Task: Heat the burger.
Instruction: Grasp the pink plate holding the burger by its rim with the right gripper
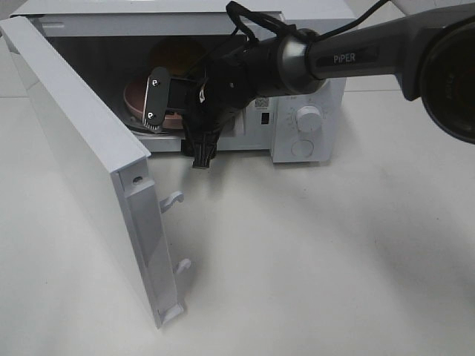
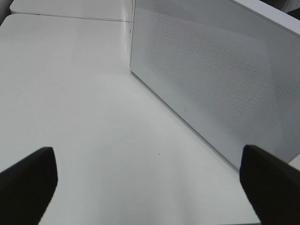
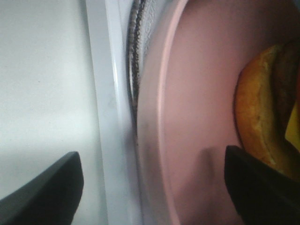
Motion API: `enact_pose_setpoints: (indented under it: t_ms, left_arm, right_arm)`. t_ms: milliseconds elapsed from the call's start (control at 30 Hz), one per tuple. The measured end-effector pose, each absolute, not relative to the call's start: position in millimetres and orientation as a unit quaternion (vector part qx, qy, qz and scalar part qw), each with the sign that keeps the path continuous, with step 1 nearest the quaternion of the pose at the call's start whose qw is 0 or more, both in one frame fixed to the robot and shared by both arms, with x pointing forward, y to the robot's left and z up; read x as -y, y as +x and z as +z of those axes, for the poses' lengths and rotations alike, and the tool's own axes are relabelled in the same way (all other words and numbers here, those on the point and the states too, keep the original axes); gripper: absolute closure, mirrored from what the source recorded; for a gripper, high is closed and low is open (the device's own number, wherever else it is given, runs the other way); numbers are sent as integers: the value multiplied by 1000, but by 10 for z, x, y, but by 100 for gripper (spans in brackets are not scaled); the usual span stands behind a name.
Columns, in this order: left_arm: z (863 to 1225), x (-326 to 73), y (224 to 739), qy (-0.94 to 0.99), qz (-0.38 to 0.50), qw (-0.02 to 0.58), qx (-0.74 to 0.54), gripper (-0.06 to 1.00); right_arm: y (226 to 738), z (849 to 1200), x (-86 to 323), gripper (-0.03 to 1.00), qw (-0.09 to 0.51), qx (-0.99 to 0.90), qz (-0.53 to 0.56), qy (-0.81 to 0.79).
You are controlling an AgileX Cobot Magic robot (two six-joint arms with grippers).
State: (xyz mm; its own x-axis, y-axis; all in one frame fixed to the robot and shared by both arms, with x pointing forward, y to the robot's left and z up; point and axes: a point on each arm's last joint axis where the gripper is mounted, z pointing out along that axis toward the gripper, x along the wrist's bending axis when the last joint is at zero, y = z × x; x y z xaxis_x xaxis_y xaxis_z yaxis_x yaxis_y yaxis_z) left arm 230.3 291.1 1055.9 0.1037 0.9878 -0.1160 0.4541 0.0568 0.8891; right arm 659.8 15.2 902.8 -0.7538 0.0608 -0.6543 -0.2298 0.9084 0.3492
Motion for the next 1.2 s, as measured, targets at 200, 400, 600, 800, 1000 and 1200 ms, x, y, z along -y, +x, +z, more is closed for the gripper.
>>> enact_pose_setpoints:
  t_ms: [200,400,600,800,1000,1200]
  left_arm:
    - [10559,-2911,2303,610,315,424,-591,-3]
    - [10559,-2911,2303,610,315,424,-591,-3]
    - [10559,-2911,2303,610,315,424,-591,-3]
    - [10559,-2911,2303,610,315,424,-591,-3]
    - [10559,-2911,2303,610,315,424,-591,-3]
    - [10559,-2911,2303,610,315,424,-591,-3]
  right_arm:
    - [6617,8935,-140,18,343,-915,205,-45]
    - [6624,8936,-133,26,344,-915,206,-44]
    - [6628,8946,-123,53,343,-916,205,-41]
    - [6588,8958,-161,78,337,-919,201,-48]
    - [6586,8967,-158,78,336,-919,199,-49]
    - [6566,9015,-182,80,338,-918,199,-56]
